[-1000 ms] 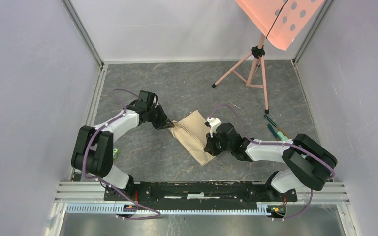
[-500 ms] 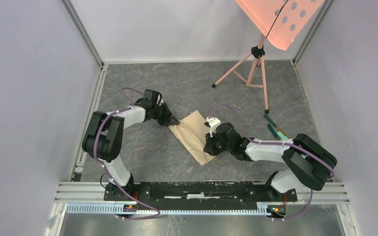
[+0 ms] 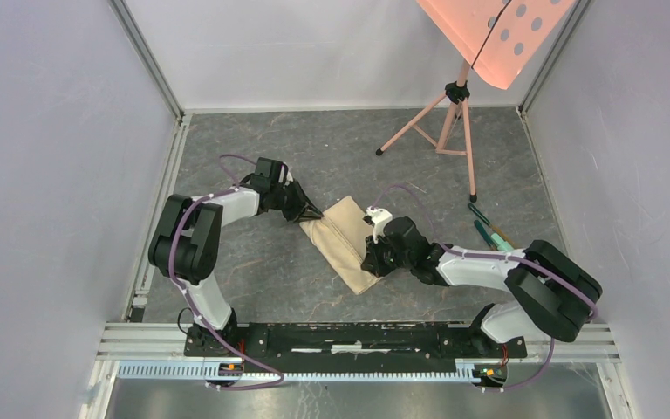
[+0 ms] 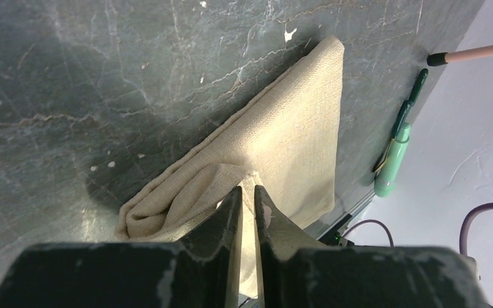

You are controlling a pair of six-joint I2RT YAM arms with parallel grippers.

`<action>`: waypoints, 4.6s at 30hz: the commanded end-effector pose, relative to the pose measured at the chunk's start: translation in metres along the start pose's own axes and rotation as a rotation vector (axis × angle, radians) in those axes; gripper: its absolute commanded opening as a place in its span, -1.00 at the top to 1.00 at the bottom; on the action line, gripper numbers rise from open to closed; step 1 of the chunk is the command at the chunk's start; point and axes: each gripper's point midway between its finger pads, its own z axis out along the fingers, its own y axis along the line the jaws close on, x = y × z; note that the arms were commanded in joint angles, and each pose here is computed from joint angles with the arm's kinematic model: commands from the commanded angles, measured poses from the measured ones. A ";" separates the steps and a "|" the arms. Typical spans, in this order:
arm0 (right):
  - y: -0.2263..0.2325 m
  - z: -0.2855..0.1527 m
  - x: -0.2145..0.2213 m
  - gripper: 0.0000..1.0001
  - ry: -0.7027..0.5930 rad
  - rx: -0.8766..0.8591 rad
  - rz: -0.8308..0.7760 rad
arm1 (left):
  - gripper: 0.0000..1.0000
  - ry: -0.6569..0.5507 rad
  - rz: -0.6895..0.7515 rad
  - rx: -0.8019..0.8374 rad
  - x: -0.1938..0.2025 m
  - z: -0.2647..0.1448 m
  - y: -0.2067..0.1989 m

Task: Fold the napkin into a case and place the utensils inside
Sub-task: Smooth out the 2/3-rectangle-folded napkin at the center of the board.

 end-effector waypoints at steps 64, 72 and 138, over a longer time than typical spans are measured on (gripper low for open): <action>0.070 -0.002 0.008 -0.12 0.035 -0.566 0.151 | 0.67 0.041 0.062 0.007 -0.004 0.017 0.013; 0.066 -0.024 0.012 -0.15 0.021 -0.539 0.113 | 0.12 0.034 0.130 0.134 -0.004 -0.011 -0.033; 0.026 -0.027 -0.027 0.14 -0.007 -0.361 0.031 | -0.01 -0.013 0.193 0.029 0.006 -0.015 -0.035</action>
